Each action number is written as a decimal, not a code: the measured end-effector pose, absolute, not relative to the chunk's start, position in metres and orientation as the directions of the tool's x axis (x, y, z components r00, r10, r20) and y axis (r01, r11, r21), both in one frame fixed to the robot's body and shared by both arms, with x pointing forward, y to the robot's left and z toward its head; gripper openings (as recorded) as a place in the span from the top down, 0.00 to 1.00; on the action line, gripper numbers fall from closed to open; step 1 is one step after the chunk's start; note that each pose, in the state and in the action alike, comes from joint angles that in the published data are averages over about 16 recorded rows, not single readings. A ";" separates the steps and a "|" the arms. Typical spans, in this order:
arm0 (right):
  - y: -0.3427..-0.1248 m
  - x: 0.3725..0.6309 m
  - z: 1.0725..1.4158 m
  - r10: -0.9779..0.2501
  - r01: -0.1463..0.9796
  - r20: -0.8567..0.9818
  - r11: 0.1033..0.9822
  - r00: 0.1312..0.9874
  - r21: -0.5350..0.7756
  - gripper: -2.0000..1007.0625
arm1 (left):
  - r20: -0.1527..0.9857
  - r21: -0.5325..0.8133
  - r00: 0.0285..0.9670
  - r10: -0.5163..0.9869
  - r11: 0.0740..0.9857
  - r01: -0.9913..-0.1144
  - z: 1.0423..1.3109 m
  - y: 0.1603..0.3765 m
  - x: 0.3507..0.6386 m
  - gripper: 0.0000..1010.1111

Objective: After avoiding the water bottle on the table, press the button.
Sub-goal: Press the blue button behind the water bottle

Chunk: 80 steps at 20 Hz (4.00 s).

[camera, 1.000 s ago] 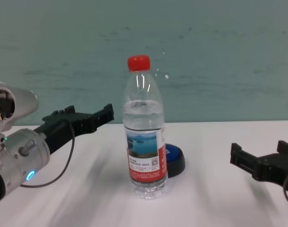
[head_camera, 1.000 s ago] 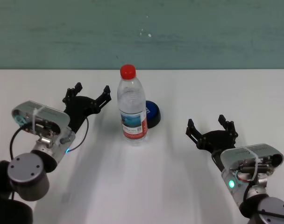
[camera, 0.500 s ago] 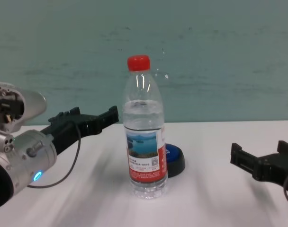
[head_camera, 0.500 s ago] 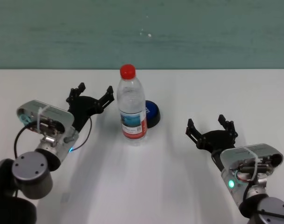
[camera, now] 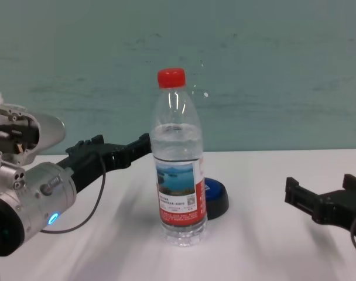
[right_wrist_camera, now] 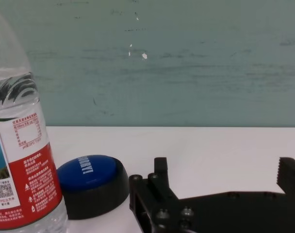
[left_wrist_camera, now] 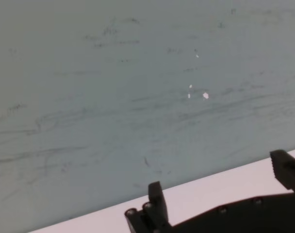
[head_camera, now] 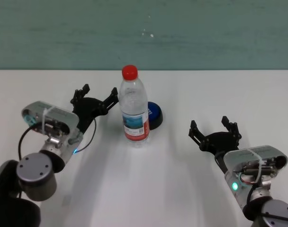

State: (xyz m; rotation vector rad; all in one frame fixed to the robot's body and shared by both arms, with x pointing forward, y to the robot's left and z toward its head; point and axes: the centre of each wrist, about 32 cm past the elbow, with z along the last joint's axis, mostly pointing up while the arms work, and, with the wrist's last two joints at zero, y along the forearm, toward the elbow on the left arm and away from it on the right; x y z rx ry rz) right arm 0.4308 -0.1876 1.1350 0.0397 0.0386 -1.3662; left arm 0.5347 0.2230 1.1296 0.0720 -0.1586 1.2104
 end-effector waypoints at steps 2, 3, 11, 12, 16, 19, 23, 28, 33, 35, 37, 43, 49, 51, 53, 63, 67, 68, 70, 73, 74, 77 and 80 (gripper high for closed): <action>-0.188 0.431 1.135 -0.978 0.979 -0.051 0.203 0.203 0.006 0.00 | 0.161 -0.028 0.344 0.925 0.353 -0.935 1.129 0.222 0.535 0.00; -0.188 0.431 1.135 -0.978 0.979 -0.051 0.203 0.203 0.006 0.00 | 0.161 -0.028 0.344 0.925 0.353 -0.935 1.129 0.222 0.535 0.00; -0.188 0.431 1.135 -0.978 0.979 -0.051 0.203 0.203 0.006 0.00 | 0.161 -0.026 0.344 0.925 0.352 -0.936 1.128 0.222 0.536 0.00; -0.188 0.431 1.135 -0.978 0.979 -0.051 0.203 0.203 0.006 0.00 | 0.161 -0.025 0.344 0.925 0.352 -0.936 1.128 0.222 0.536 0.00; -0.188 0.431 1.135 -0.978 0.979 -0.051 0.203 0.203 0.006 0.00 | 0.161 -0.024 0.342 0.926 0.350 -0.936 1.128 0.222 0.536 0.00; -0.188 0.431 1.135 -0.978 0.979 -0.051 0.203 0.203 0.006 0.00 | 0.160 -0.023 0.341 0.926 0.349 -0.937 1.128 0.222 0.536 0.00; -0.188 0.431 1.135 -0.978 0.979 -0.051 0.203 0.203 0.006 0.00 | 0.160 -0.022 0.337 0.928 0.345 -0.938 1.128 0.222 0.536 0.00; -0.188 0.431 1.135 -0.978 0.979 -0.051 0.203 0.203 0.006 0.00 | 0.159 -0.022 0.331 0.930 0.339 -0.941 1.128 0.224 0.537 0.00; -0.188 0.431 1.135 -0.978 0.979 -0.051 0.203 0.203 0.006 0.00 | 0.158 -0.022 0.322 0.933 0.329 -0.944 1.128 0.227 0.536 0.00; -0.188 0.431 1.135 -0.978 0.979 -0.051 0.203 0.203 0.006 0.00 | 0.157 -0.023 0.318 0.935 0.325 -0.945 1.128 0.228 0.536 0.00; -0.188 0.431 1.135 -0.978 0.979 -0.051 0.203 0.203 0.006 0.00 | 0.157 -0.024 0.313 0.937 0.320 -0.947 1.129 0.230 0.536 0.00; -0.188 0.431 1.135 -0.978 0.979 -0.051 0.203 0.203 0.006 0.00 | 0.155 -0.026 0.300 0.941 0.307 -0.951 1.130 0.235 0.534 0.00; -0.188 0.431 1.135 -0.978 0.979 -0.051 0.203 0.203 0.006 0.00 | 0.153 -0.027 0.287 0.946 0.295 -0.955 1.130 0.240 0.532 0.00; -0.188 0.431 1.135 -0.978 0.979 -0.051 0.203 0.203 0.006 0.00 | 0.152 -0.027 0.283 0.947 0.290 -0.957 1.130 0.241 0.532 0.00; -0.188 0.431 1.135 -0.978 0.979 -0.051 0.203 0.203 0.006 0.00 | 0.152 -0.026 0.279 0.948 0.286 -0.958 1.130 0.242 0.531 0.00; -0.188 0.431 1.135 -0.978 0.979 -0.051 0.203 0.203 0.006 0.00 | 0.145 -0.028 0.249 0.957 0.256 -0.966 1.130 0.251 0.524 0.00; -0.188 0.431 1.135 -0.978 0.979 -0.051 0.203 0.203 0.006 0.00 | 0.140 -0.033 0.234 0.962 0.240 -0.970 1.131 0.257 0.516 0.00; -0.188 0.431 1.135 -0.978 0.979 -0.051 0.203 0.203 0.006 0.00 | 0.139 -0.035 0.230 0.963 0.236 -0.971 1.131 0.258 0.514 0.00; -0.188 0.431 1.135 -0.978 0.979 -0.051 0.203 0.203 0.006 0.00 | 0.136 -0.039 0.222 0.966 0.229 -0.973 1.131 0.261 0.509 0.00; -0.188 0.431 1.135 -0.978 0.979 -0.051 0.203 0.203 0.006 0.00 | 0.131 -0.046 0.212 0.968 0.219 -0.975 1.131 0.265 0.500 0.00; -0.188 0.431 1.135 -0.978 0.979 -0.051 0.203 0.203 0.006 0.00 | 0.130 -0.048 0.209 0.969 0.216 -0.975 1.131 0.266 0.497 0.00; -0.188 0.431 1.135 -0.978 0.979 -0.051 0.203 0.203 0.006 0.00 | 0.124 -0.053 0.201 0.972 0.209 -0.977 1.132 0.270 0.487 0.00; -0.188 0.431 1.135 -0.978 0.979 -0.051 0.203 0.203 0.006 0.00 | 0.117 -0.056 0.197 0.973 0.205 -0.977 1.132 0.272 0.478 0.00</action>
